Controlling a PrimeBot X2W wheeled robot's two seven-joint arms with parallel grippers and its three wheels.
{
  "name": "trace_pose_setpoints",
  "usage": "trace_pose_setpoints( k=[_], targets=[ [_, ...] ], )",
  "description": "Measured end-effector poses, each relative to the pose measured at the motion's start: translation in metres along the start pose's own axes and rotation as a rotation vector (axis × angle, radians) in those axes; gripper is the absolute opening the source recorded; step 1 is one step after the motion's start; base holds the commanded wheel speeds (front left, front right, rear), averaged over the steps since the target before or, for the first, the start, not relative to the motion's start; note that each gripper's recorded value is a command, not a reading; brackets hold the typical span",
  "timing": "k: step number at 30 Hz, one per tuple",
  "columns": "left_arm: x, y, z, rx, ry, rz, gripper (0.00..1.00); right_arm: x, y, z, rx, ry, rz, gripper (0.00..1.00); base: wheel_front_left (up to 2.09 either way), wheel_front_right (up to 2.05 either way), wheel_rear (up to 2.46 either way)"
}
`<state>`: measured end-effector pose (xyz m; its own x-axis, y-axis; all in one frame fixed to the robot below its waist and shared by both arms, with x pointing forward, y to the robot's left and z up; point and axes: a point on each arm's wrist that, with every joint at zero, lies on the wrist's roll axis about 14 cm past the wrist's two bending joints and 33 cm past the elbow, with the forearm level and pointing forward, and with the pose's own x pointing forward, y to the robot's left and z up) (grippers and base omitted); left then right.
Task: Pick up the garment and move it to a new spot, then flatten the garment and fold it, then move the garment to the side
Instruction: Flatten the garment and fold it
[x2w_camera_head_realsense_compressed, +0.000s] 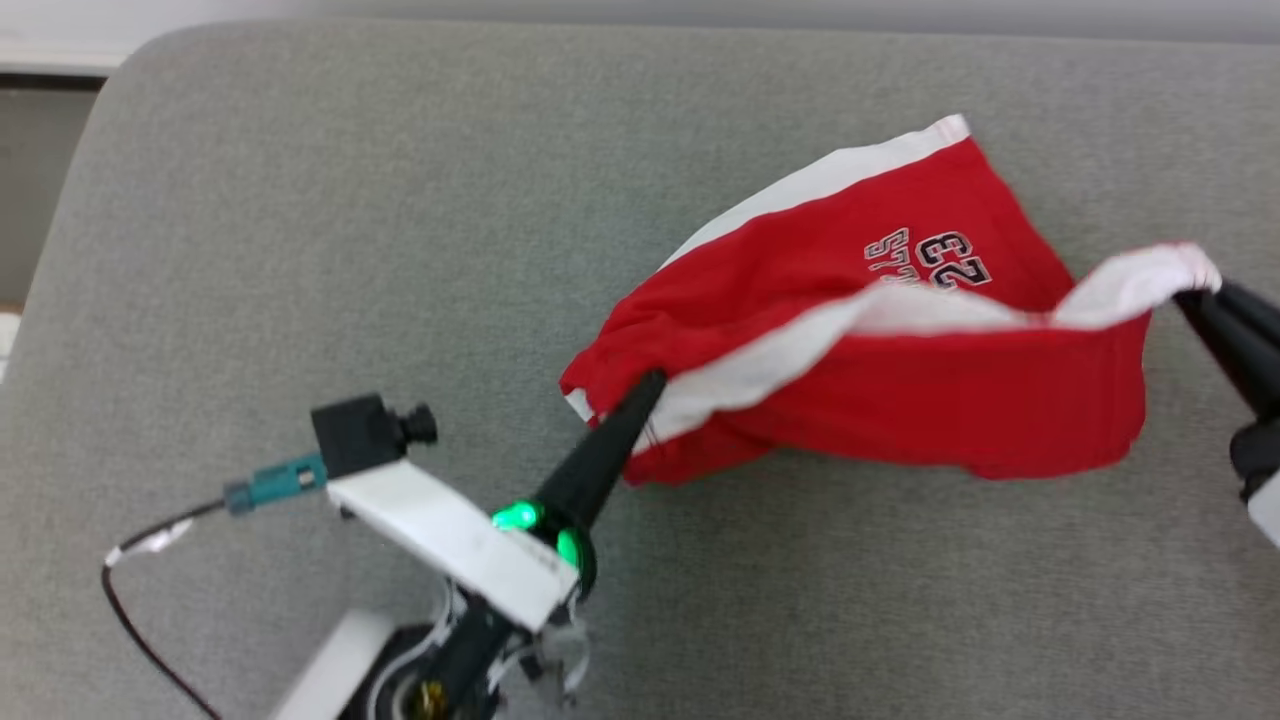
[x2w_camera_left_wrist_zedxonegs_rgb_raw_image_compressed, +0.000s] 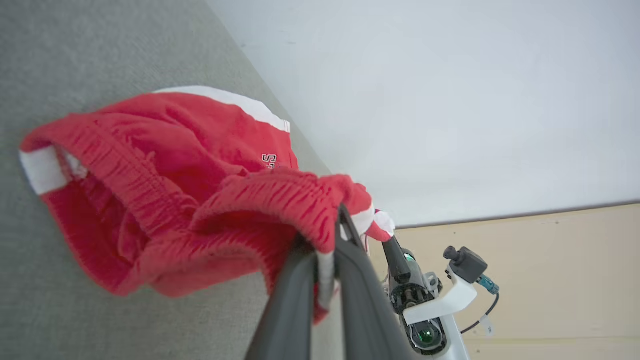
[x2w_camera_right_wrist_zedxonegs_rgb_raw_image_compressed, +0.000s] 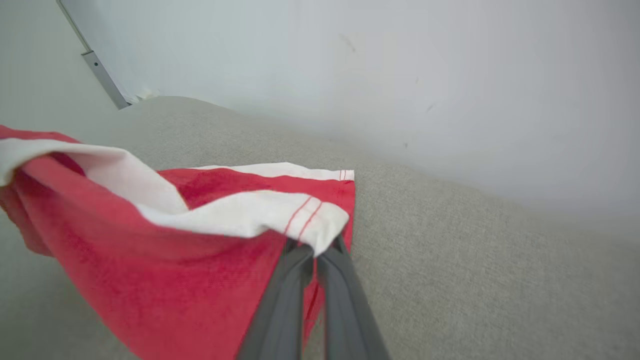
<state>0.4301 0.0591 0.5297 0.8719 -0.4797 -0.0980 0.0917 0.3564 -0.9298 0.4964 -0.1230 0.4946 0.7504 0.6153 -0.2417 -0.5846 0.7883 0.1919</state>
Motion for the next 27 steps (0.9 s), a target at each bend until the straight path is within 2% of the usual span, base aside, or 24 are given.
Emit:
trace_pose_setpoints(
  k=[6,11,23,26,27],
  targets=[
    [0.027,0.032,0.024,-0.009,-0.052,0.115,0.00,0.053,-0.012,0.003,-0.021,0.013,0.022,0.00,0.00,0.00,0.00],
    [0.041,0.050,0.027,-0.018,-0.045,0.163,0.00,0.086,-0.013,-0.014,-0.037,0.069,0.047,0.00,0.00,0.00,0.00],
    [0.047,0.074,0.041,-0.021,-0.099,0.223,0.00,0.129,-0.008,-0.025,-0.058,0.065,0.087,0.00,0.00,0.00,0.00],
    [0.048,0.078,0.044,-0.019,-0.110,0.233,0.17,0.133,-0.009,-0.026,-0.067,0.061,0.087,0.00,0.00,0.00,0.00],
    [0.048,0.079,0.044,-0.020,-0.112,0.236,0.24,0.135,-0.009,-0.026,-0.069,0.058,0.088,0.08,0.00,0.00,0.00]
  ],
)
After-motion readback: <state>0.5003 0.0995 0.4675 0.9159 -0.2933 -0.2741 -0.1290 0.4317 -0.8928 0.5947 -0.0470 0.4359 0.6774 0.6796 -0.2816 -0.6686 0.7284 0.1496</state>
